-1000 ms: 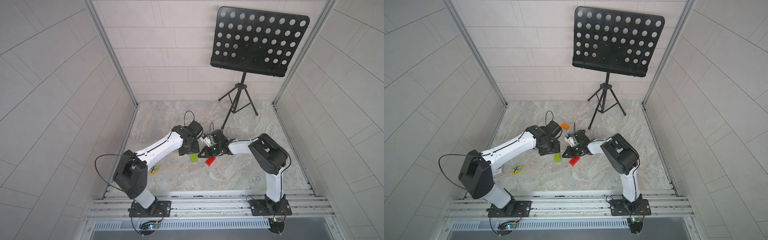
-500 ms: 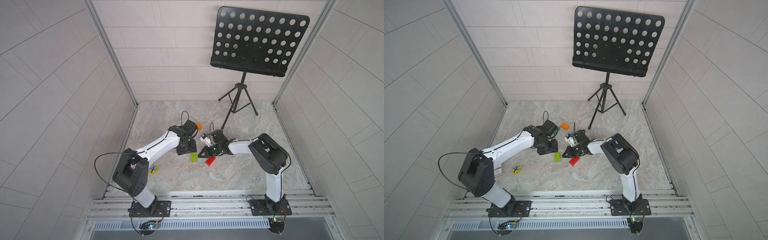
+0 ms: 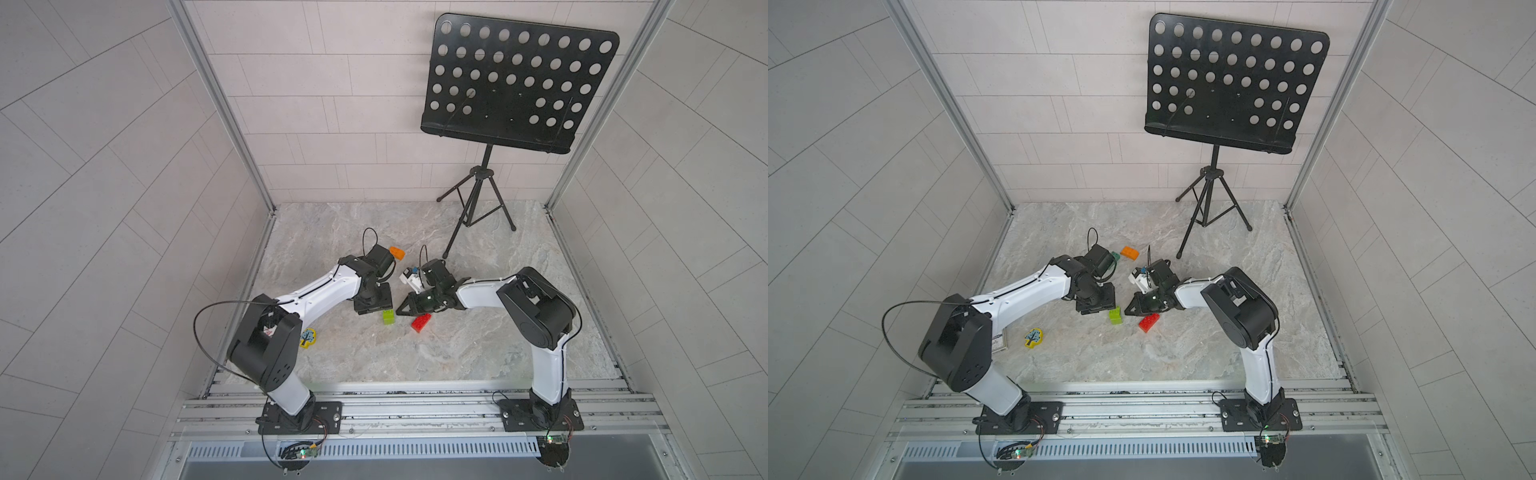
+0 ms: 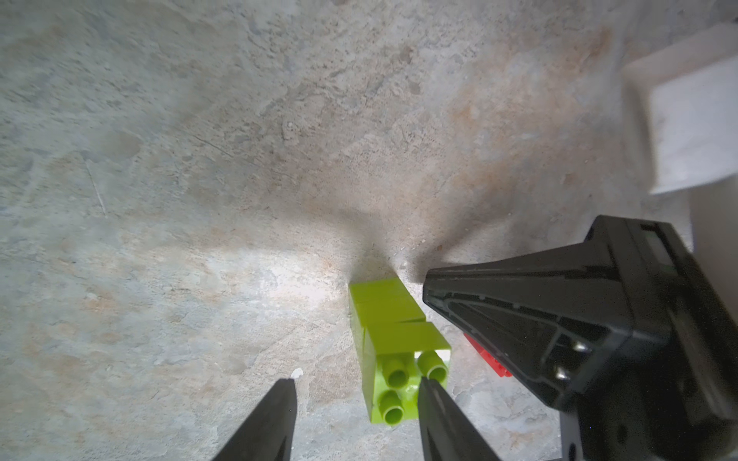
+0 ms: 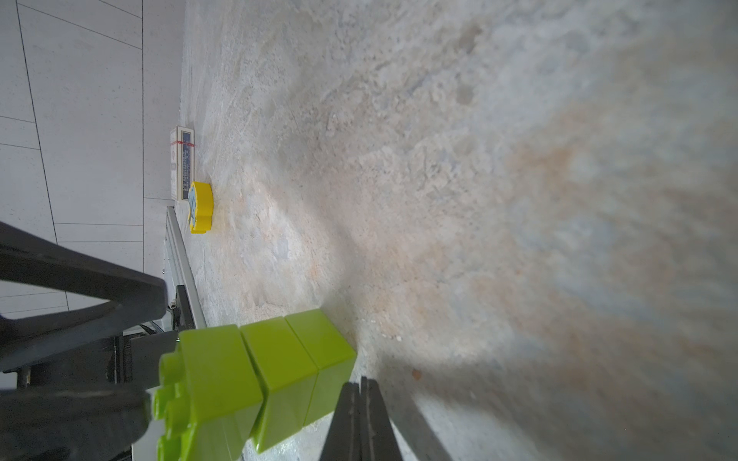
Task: Assemble an ice cream with lego
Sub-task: Assemble the lego brick with the lego brick.
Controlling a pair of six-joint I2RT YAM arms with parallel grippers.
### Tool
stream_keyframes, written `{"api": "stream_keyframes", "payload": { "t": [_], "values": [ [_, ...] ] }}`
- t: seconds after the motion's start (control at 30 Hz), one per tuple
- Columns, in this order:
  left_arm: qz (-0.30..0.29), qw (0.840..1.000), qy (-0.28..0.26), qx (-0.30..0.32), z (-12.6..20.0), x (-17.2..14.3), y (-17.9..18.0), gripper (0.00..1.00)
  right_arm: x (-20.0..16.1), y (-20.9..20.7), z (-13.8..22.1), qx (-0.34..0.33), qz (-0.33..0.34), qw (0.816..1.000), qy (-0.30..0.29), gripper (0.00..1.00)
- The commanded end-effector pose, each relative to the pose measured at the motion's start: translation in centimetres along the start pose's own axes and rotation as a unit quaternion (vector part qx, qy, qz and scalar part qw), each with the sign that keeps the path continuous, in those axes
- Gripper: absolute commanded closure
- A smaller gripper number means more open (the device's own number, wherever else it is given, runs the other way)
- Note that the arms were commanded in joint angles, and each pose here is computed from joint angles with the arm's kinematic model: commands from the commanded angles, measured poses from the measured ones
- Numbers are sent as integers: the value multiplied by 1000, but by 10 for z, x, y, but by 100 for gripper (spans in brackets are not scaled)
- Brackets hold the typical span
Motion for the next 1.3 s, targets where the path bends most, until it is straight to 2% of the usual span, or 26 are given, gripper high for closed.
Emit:
{"api": "stream_keyframes", "payload": {
  "t": [0.0, 0.37, 0.87, 1.17, 1.27],
  "values": [
    [10, 1000, 7, 10, -6, -3, 8, 45, 2, -1, -1, -4, 2, 1000, 3, 99],
    [47, 999, 20, 6, -18, -13, 15, 50, 2, 1, -4, 0, 4, 1000, 2, 99],
    [47, 998, 23, 32, -34, -20, 30, 57, 1, 0, -5, -7, 5, 1000, 5, 99],
    [46, 998, 23, 36, -37, -21, 33, 57, 3, 0, -1, -21, 14, 1000, -1, 99],
    [42, 998, 13, 32, -28, -17, 30, 50, 4, 0, 4, -33, 20, 999, -9, 98]
  ]
}}
Point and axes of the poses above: each gripper's point midway between its finger pads, its own z axis back along the fingers, its own y axis along the line the jaws close on, x = y × z, the point moved 3 cm from there along z, back along the fingers, and after that the axes turned 7 degrees about z, right-handed, at the moved point
